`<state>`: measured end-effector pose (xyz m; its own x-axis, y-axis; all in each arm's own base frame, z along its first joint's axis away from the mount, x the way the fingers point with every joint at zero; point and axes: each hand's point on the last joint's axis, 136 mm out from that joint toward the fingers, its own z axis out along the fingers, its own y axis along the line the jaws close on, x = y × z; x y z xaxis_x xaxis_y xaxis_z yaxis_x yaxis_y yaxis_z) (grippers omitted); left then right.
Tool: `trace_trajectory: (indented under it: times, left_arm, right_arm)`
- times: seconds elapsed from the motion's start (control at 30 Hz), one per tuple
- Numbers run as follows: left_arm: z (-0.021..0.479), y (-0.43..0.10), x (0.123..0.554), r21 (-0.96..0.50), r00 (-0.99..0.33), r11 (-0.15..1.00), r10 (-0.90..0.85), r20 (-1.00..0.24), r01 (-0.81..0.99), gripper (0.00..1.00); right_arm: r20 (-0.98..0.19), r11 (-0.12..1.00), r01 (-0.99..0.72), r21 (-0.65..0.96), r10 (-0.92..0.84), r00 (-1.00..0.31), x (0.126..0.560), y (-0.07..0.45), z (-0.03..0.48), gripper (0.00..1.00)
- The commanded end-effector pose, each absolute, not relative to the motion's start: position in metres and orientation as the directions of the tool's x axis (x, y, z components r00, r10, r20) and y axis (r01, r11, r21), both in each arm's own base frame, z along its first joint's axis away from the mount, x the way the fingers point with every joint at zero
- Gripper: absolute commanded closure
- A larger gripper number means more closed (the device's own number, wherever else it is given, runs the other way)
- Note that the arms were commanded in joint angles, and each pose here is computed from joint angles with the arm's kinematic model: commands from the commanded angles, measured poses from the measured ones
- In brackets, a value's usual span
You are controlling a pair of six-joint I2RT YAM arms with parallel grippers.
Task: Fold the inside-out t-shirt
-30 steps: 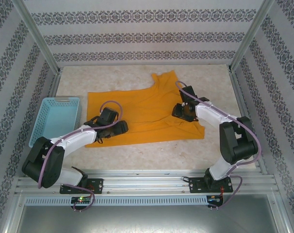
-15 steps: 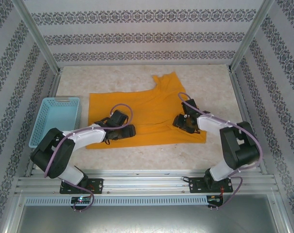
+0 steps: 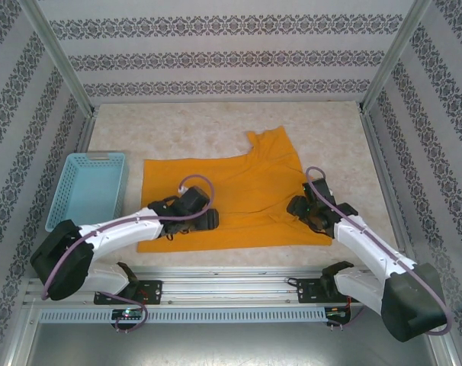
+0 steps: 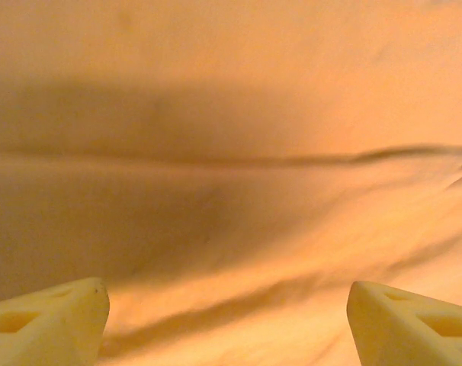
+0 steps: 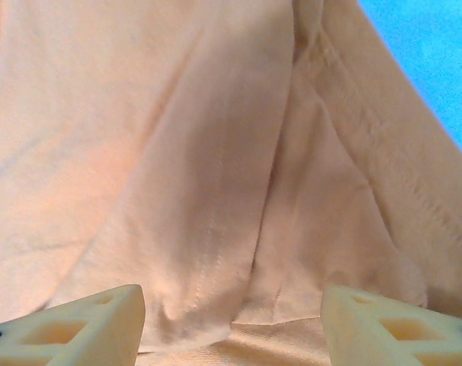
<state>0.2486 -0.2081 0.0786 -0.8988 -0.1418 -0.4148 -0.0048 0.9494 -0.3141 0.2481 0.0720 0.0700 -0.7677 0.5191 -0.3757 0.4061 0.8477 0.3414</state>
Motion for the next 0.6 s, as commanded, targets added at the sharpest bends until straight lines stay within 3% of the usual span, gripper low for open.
trace_trajectory:
  times: [0.0,0.17,0.33,0.57]
  left_arm:
    - [0.126,-0.168,0.295,-0.23,-0.829,0.972,-0.169,-0.533,-0.05,0.17]
    - [0.153,-0.083,0.363,-0.025,-0.722,0.956,-0.238,-0.65,-0.292,0.12]
    - [0.13,-0.038,0.414,0.044,-0.73,0.909,-0.303,-0.612,-0.414,0.12]
    - [0.098,0.003,0.457,0.138,-0.768,0.866,-0.34,-0.543,-0.481,0.12]
  right_arm:
    - [-0.475,0.887,0.332,0.32,0.453,-0.754,0.282,0.073,0.112,0.35]
    - [-0.465,0.929,0.223,0.295,0.344,-0.816,0.339,0.093,0.133,0.31]
    - [-0.458,0.939,0.169,0.299,0.297,-0.838,0.385,0.112,0.133,0.31]
    - [-0.416,0.938,0.149,0.314,0.277,-0.866,0.416,0.125,0.116,0.3]
